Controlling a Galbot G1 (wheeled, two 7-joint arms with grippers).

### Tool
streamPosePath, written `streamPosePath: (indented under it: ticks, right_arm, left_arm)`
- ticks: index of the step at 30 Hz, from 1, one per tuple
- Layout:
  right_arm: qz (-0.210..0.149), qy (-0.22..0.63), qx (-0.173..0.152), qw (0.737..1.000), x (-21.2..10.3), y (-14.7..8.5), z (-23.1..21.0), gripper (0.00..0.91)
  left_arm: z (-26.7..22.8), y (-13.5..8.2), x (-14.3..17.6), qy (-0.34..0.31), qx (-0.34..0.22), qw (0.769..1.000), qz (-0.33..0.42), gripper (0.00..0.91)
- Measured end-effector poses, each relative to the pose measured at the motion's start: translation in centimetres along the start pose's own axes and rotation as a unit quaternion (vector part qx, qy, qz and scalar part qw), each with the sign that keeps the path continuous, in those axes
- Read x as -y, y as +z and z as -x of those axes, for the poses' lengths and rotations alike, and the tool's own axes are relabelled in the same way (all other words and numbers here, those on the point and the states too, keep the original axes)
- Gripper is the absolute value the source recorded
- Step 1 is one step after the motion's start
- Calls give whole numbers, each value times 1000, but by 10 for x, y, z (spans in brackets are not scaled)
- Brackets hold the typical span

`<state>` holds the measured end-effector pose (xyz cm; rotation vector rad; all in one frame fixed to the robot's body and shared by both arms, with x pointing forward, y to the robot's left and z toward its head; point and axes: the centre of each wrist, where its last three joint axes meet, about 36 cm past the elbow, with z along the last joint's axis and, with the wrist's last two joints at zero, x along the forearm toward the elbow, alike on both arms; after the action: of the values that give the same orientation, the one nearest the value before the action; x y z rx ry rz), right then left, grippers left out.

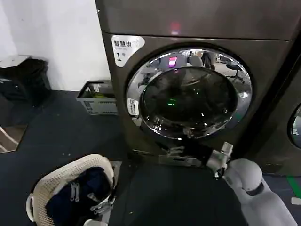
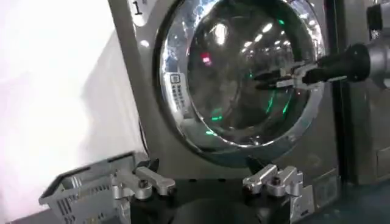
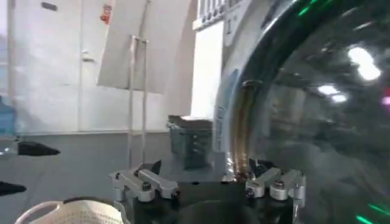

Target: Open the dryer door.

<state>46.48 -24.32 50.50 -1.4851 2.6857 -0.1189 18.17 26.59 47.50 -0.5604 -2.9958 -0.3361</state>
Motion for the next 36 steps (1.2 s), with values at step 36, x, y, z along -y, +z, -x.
streamPosePath:
  ticks: [36]
  right_arm:
    - [-2, -21, -13, 1000, 36, 8, 115, 907]
  left_arm:
    - [0, -2, 4, -3, -2, 1000, -11, 907]
